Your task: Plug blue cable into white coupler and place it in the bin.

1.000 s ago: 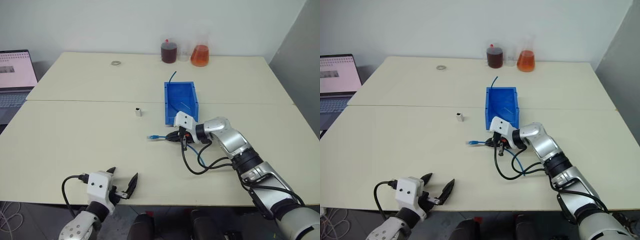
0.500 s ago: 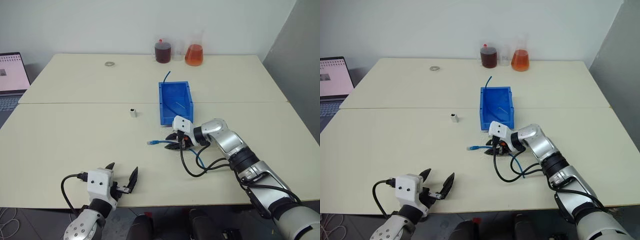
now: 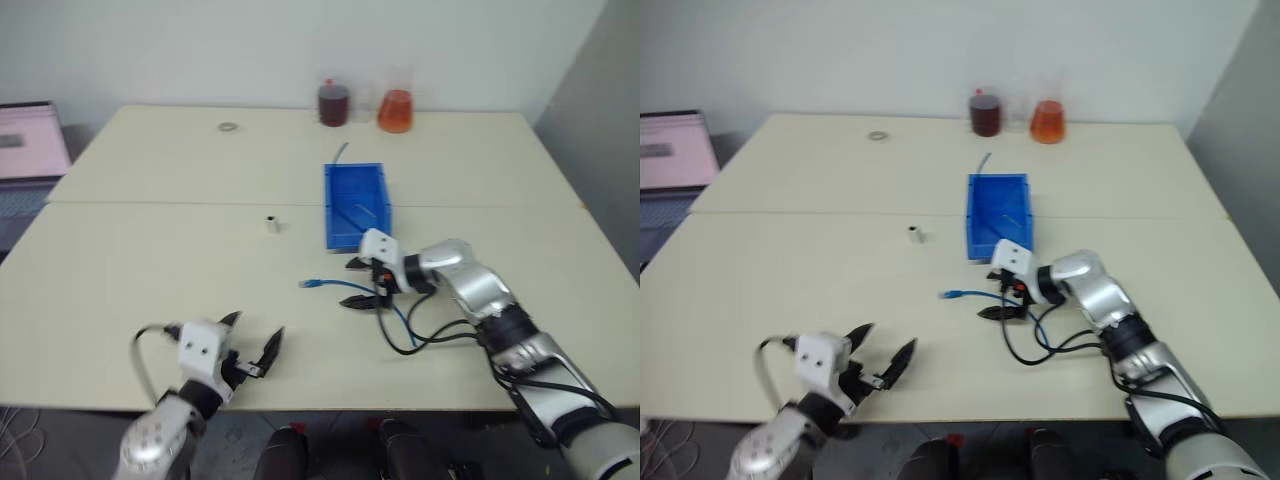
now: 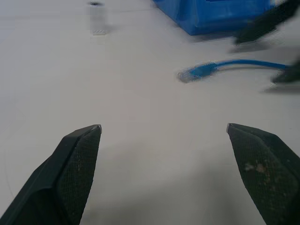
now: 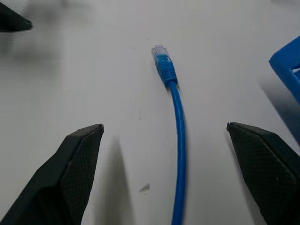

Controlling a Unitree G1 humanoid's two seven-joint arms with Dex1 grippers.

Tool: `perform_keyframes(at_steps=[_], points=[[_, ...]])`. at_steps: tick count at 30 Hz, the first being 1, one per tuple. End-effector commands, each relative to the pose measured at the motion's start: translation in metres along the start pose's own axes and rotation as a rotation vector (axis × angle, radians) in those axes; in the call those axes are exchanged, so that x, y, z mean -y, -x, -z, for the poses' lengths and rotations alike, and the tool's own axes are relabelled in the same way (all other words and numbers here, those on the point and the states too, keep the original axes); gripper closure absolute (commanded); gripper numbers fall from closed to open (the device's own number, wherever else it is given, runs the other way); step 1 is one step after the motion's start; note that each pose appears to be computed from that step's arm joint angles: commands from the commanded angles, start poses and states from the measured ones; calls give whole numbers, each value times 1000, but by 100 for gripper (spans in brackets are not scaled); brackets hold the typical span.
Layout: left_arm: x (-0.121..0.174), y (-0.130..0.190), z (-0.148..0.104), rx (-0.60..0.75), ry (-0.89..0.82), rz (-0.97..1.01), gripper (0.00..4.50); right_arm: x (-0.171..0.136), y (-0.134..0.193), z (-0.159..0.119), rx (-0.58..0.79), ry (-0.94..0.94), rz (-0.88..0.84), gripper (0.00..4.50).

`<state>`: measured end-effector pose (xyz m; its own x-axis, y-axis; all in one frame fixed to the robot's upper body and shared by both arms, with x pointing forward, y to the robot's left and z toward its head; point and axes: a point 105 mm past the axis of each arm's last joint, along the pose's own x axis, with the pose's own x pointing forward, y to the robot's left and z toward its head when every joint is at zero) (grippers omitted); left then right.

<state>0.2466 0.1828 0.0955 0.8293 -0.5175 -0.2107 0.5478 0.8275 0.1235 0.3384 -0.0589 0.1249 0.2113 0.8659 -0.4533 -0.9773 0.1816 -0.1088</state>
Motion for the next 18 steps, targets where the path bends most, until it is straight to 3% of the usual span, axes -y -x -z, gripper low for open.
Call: perform_keyframes(at_steps=[1, 10, 17, 18], points=[[-26, -18, -23, 13, -89, 209, 0, -10, 49, -34, 151, -42, 21, 2], [-33, -75, -29, -79, -239, 626, 0, -40, 91, -44, 245, -173, 118, 2], [-29, -94, -13, -160, -342, 791, 0, -46, 103, -37, 255, -229, 263, 2], [-29, -92, -8, -178, -361, 807, 18, -48, 105, -36, 253, -233, 276, 0]])
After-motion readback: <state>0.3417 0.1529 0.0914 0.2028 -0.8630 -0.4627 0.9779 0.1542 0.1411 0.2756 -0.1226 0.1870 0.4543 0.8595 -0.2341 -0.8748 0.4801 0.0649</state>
